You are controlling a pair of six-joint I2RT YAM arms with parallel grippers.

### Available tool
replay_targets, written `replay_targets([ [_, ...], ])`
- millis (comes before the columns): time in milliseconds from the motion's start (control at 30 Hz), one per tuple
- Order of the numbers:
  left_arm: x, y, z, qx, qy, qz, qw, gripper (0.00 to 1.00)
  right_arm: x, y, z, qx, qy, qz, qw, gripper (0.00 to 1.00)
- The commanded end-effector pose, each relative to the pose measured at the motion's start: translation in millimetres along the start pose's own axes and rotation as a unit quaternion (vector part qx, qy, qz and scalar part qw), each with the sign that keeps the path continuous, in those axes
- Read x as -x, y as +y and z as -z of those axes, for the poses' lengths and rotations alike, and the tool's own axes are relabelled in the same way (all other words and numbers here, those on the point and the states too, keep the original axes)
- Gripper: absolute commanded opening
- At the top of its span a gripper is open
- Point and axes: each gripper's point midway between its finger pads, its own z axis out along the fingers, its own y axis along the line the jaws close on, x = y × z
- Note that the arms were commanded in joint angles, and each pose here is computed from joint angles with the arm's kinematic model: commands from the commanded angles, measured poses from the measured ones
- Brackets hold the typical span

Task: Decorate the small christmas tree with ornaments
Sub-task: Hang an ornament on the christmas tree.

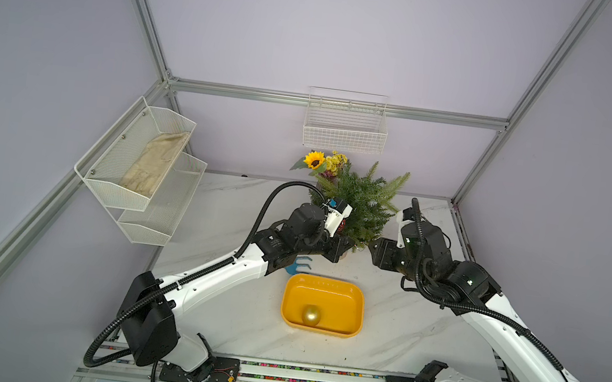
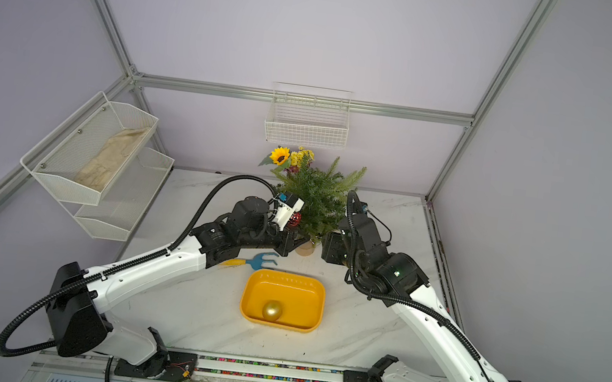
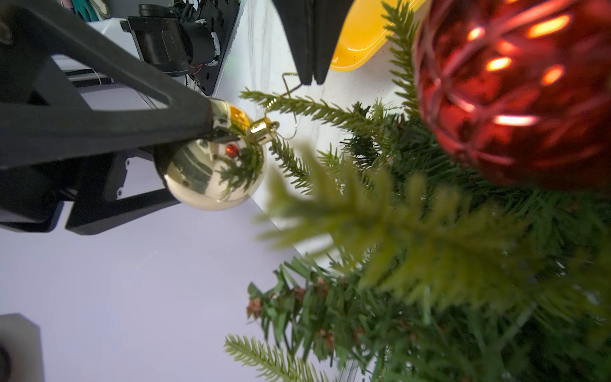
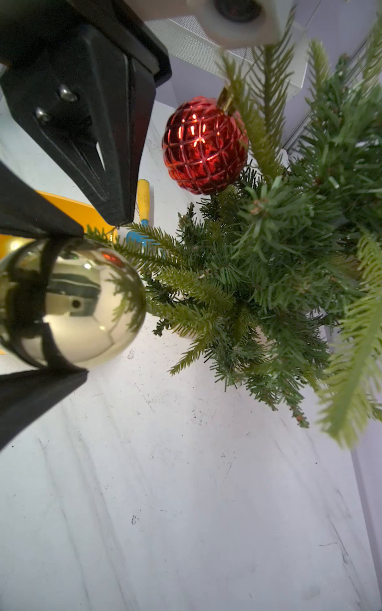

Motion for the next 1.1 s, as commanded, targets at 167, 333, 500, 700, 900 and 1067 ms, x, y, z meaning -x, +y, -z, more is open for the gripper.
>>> replay_targets([
  [167,47,-29,18,-0.025,-0.054,-0.01,0.998,0.0,1,-4,0,0.0,-0.008,-0.01,1.0,0.55],
  [333,46,-27,21,-0.02,-0.058,-0.008,0.998,0.08,-9,-6,0,0.005,0.002,-0.02,1.0,0.55],
  [500,44,-27,23,-0.02,-0.057,-0.005,0.998,0.14,-17,-8,0,0.011,0.009,-0.027,1.0,0.55],
  [700,42,-27,29,-0.018,-0.06,0.0,0.998,0.25,-29,-8,0,0.026,0.023,-0.037,0.999,0.55],
  [900,46,-31,44,-0.019,-0.075,0.003,0.997,0.26,-42,-8,-3,0.039,0.035,-0.049,0.997,0.55],
  [1067,45,-32,51,-0.019,-0.081,0.005,0.997,0.27,-48,-8,-6,0.045,0.039,-0.053,0.997,0.56],
])
